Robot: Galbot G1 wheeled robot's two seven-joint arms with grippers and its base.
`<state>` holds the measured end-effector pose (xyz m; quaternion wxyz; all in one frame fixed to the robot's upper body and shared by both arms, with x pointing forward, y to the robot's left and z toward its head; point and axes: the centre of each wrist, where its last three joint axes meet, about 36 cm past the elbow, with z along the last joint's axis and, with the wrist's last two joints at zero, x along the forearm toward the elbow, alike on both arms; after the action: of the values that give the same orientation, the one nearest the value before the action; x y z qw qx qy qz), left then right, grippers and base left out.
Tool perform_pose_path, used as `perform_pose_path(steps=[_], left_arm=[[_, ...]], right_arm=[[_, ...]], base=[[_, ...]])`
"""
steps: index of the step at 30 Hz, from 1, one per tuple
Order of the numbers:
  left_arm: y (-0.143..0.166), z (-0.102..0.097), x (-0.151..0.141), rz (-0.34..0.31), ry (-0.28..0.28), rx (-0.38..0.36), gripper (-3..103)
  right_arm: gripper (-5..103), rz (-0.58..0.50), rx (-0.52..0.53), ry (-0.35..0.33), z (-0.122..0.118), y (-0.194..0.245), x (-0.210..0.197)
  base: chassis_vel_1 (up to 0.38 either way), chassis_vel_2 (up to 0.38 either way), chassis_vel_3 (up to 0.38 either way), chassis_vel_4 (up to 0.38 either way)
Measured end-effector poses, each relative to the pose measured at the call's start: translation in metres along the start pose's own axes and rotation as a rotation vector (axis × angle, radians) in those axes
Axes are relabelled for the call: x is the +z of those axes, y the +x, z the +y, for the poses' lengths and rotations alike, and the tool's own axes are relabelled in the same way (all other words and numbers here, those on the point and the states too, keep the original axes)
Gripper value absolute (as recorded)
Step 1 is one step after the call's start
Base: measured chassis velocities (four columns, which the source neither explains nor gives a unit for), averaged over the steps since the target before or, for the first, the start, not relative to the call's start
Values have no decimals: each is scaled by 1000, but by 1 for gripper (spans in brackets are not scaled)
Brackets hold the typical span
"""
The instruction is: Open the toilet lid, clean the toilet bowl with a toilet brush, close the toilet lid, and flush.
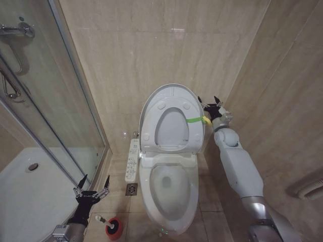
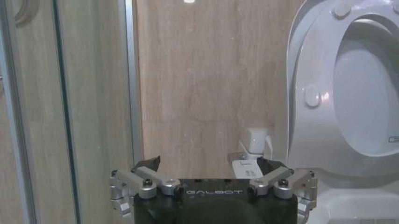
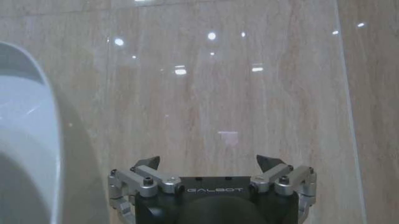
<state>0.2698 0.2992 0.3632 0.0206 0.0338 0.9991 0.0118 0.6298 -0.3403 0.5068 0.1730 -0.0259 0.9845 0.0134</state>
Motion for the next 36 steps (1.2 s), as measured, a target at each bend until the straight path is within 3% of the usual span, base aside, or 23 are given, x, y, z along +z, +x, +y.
perform_pose_path(steps=[19, 36], left_arm=[[0, 0, 0, 0, 0, 0, 100], [0, 0, 0, 0, 0, 0, 100]], right_arm=[[100, 2, -78, 35, 6, 45, -6], [100, 25, -164, 90, -27, 130, -27]], base=[[0, 0, 0, 0], [0, 0, 0, 0]])
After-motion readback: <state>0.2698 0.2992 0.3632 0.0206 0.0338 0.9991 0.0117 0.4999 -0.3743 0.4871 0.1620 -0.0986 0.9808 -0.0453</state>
